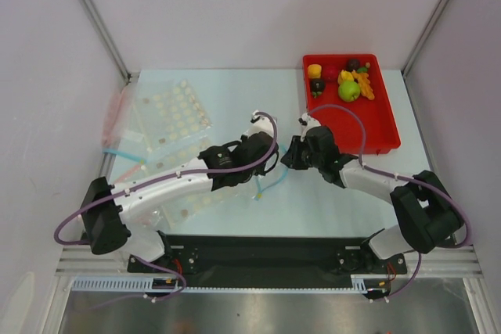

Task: Place the food in the zip-top bag and seal the zipper
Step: Open the zipper of the food storage bag at the center of the board.

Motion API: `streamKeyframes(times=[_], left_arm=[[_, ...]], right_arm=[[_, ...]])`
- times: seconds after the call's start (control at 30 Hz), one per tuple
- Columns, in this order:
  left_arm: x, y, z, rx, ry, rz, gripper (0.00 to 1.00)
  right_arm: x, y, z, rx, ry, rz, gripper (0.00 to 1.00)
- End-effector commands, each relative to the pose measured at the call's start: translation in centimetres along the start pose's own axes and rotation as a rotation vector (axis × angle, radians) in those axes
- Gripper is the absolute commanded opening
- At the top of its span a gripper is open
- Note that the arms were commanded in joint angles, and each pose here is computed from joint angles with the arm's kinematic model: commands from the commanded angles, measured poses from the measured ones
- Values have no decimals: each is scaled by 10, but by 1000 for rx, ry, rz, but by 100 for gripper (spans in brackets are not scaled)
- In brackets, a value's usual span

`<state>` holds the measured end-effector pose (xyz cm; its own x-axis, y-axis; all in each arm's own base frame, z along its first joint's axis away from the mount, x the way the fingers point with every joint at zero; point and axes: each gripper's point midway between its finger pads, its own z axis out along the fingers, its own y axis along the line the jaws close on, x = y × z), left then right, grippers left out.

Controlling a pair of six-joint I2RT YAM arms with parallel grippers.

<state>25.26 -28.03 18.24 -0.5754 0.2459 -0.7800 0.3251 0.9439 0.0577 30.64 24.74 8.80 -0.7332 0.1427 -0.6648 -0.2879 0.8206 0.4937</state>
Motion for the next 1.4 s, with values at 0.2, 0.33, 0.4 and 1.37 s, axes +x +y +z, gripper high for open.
streamKeyframes(times=[0.2,0.33,0.4,1.37], left_arm=[[-2,-42,5,204,27,-38,4],[8,-42,10,243,45,-14,19],[16,-37,13,226,56,5,31],[43,-64,30,303,165,29,1]], right_arm=[[-14,25,11,-85,-19,-48,0],[-18,28,14,-86,-41,-77,0],[-19,29,15,-79,-46,-90,0],[-14,58,28,-183,-37,-155,0]])
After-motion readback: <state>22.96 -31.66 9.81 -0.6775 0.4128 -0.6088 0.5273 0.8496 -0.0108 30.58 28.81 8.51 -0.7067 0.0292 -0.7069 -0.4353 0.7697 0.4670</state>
